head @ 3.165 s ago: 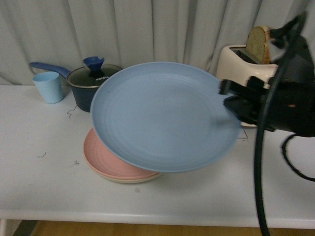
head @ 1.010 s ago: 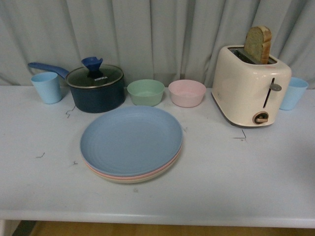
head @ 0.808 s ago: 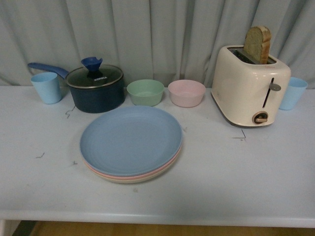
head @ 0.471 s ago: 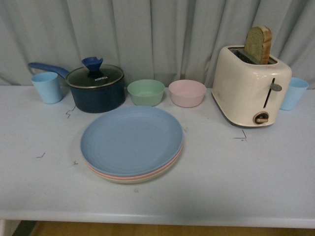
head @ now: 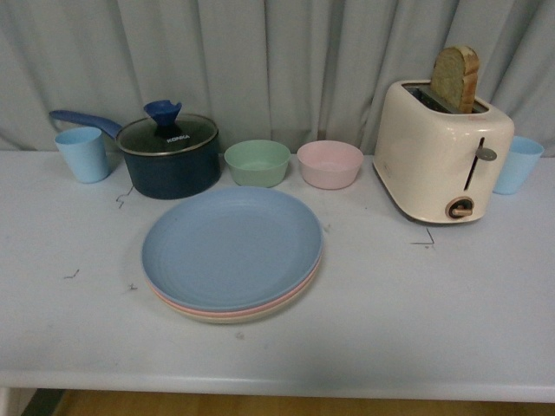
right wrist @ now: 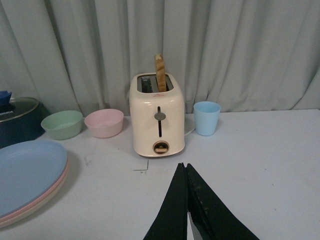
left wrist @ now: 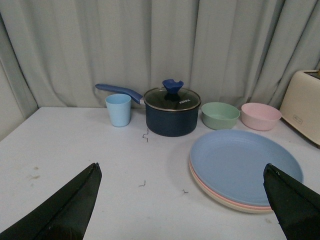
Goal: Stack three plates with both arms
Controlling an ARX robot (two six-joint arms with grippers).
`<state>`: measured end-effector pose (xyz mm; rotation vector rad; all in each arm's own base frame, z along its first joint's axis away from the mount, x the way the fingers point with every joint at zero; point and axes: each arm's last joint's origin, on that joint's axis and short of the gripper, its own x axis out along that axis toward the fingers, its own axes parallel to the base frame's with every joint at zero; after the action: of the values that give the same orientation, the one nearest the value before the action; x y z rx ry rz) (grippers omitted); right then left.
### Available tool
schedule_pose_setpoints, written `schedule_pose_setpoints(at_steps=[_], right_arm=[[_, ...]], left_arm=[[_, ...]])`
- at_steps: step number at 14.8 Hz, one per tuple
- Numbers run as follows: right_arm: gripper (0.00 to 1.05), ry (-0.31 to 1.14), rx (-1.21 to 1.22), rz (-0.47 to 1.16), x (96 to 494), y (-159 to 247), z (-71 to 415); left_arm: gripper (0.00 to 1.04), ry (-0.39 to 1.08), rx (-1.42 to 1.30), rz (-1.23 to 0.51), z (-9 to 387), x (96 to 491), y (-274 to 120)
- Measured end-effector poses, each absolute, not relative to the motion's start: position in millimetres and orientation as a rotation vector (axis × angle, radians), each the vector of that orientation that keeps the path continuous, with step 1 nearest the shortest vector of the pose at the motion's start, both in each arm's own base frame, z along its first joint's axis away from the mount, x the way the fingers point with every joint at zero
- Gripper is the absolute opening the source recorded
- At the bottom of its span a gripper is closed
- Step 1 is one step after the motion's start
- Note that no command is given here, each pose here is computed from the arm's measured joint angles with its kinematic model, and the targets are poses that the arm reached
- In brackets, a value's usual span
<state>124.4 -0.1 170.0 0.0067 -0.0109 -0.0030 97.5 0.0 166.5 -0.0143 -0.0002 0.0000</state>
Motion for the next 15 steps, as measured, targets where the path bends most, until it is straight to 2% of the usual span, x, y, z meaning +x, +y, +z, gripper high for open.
schedule_pose_setpoints(at_steps=[12,13,14,15], right_arm=[[0.02,-0.012,0.007,-0.003,107.7,-0.1,169.9],[0.02,0.043,0.007,-0.001,101.6,0.0,163.5],[0.02,-0.020,0.007,-0.002,97.1,-0.1,169.4],[0.02,0.004,0.006,-0.002,97.3,-0.1,166.1]], left_arm=[[0.98,0.000,-0.014,0.000,166.5,97.5,0.0],[0.98,0.000,-0.014,0.000,166.5,97.5,0.0],[0.98,0.000,-0.014,0.000,166.5,97.5,0.0],[0.98,-0.001,-0.014,0.000,166.6,97.5,0.0]])
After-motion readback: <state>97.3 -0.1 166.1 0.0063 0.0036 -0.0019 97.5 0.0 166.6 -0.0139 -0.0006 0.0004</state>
